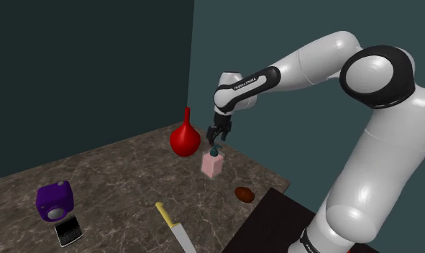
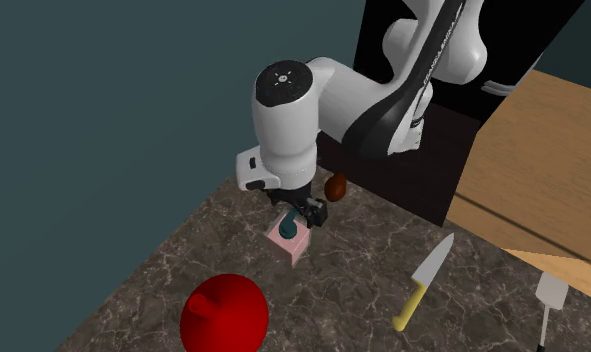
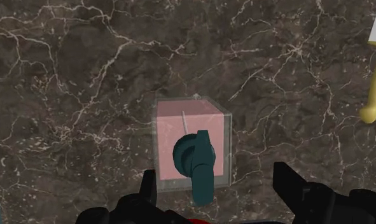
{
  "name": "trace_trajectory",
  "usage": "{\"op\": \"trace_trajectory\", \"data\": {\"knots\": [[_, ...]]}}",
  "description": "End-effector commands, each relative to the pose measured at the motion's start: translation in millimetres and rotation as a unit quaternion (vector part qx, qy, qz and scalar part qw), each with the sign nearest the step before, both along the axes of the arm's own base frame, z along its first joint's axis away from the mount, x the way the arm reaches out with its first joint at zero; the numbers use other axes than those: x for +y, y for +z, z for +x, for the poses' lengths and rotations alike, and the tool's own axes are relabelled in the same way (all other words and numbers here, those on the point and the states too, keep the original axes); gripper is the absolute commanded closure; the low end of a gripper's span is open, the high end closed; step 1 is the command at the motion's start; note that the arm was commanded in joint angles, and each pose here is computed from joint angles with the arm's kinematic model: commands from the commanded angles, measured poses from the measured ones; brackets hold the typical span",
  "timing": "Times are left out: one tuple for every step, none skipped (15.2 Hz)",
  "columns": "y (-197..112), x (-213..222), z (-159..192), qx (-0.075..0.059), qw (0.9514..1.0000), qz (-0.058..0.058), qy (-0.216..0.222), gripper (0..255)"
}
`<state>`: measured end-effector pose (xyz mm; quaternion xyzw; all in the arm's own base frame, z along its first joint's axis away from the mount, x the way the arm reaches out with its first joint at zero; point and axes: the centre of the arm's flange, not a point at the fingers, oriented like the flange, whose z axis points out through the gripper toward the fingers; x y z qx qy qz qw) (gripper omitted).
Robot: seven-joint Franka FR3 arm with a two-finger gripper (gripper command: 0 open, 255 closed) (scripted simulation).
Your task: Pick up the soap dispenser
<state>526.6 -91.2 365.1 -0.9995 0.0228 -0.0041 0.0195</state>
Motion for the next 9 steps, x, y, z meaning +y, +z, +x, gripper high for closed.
{"op": "trace_trajectory", "data": {"knots": [[-12,-5,4,0.001,1.0000,-0.001,-0.001,0],[-17,-5,4,0.001,1.0000,-0.001,-0.001,0],[-22,-5,4,0.001,1.0000,-0.001,-0.001,0],[-27,-5,4,0.001,1.0000,-0.001,-0.001,0],[-33,-5,4,0.001,1.0000,-0.001,-0.001,0],[-38,-5,4,0.001,1.0000,-0.001,-0.001,0],[-46,-5,4,0.001,1.0000,-0.001,-0.001,0],[-46,-5,4,0.001,1.0000,-0.001,-0.001,0],[-46,-5,4,0.001,1.0000,-0.001,-0.001,0]]}}
